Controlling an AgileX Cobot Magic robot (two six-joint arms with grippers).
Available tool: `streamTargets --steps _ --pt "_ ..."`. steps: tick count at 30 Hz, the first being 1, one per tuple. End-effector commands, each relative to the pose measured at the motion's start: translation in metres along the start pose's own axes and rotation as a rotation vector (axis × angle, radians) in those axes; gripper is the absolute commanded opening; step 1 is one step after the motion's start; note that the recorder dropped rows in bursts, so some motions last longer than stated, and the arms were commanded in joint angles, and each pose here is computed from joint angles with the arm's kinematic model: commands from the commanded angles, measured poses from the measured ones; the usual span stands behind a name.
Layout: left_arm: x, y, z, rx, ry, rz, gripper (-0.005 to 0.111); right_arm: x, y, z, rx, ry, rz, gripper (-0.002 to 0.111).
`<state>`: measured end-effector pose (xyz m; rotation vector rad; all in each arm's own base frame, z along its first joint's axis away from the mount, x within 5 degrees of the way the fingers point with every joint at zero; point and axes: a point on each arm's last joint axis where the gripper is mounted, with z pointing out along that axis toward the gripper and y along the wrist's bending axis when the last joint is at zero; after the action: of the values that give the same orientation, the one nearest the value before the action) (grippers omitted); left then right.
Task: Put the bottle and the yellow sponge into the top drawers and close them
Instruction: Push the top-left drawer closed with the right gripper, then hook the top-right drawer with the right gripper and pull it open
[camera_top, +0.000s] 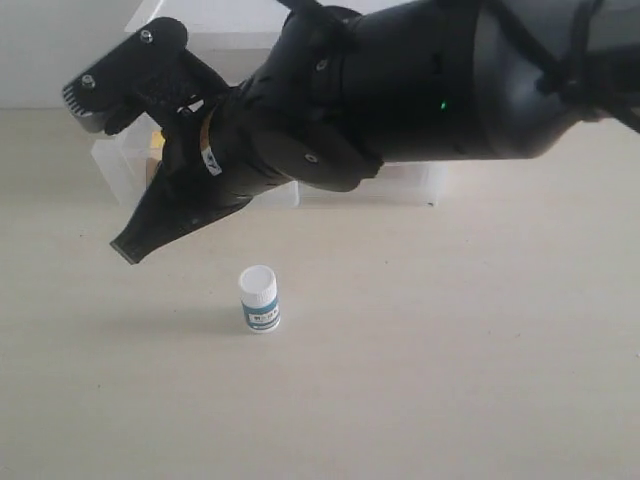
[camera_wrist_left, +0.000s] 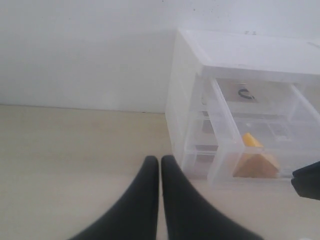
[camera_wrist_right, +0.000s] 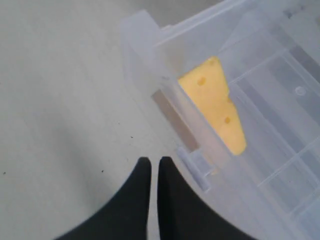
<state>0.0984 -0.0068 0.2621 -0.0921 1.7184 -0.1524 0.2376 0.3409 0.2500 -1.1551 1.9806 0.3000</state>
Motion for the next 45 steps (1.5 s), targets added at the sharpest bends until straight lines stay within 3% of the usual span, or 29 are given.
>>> streamTargets --steps 1,16,25,35,38,40,42,44,45 --pt "0.002 -0.001 0.0 0.016 0.005 -0.003 0.004 -0.003 -0.011 0.006 0.015 -0.056 -0.011 0.005" --pt "0.004 -0.003 0.0 0.039 0.008 0.0 0.004 -0.023 -0.078 0.016 0.114 -0.203 0.09 0.005" --pt "0.004 -0.003 0.0 0.039 0.008 0.0 0.004 -0.027 -0.097 0.068 0.142 -0.204 0.101 0.005" --pt "0.004 -0.003 0.0 0.04 0.009 0.003 0.004 -0.032 -0.127 0.065 0.202 -0.206 0.152 0.005" --pt "0.004 -0.003 0.0 0.04 0.006 0.017 0.004 -0.033 -0.13 0.049 0.224 -0.132 0.217 0.005" --pt "0.005 -0.003 0.0 0.041 0.007 0.017 0.004 -0.037 -0.121 0.02 0.244 -0.05 0.128 0.005" --pt "0.005 -0.004 0.0 0.046 0.007 0.017 0.004 -0.038 -0.112 -0.018 0.229 -0.107 0.116 0.005" --pt "0.005 -0.004 0.0 0.054 0.008 0.017 0.004 -0.018 -0.115 -0.054 0.218 -0.2 0.192 0.005" --pt "0.005 -0.005 0.0 0.064 0.007 0.017 0.004 0.006 -0.122 -0.075 0.216 -0.283 0.247 0.005"
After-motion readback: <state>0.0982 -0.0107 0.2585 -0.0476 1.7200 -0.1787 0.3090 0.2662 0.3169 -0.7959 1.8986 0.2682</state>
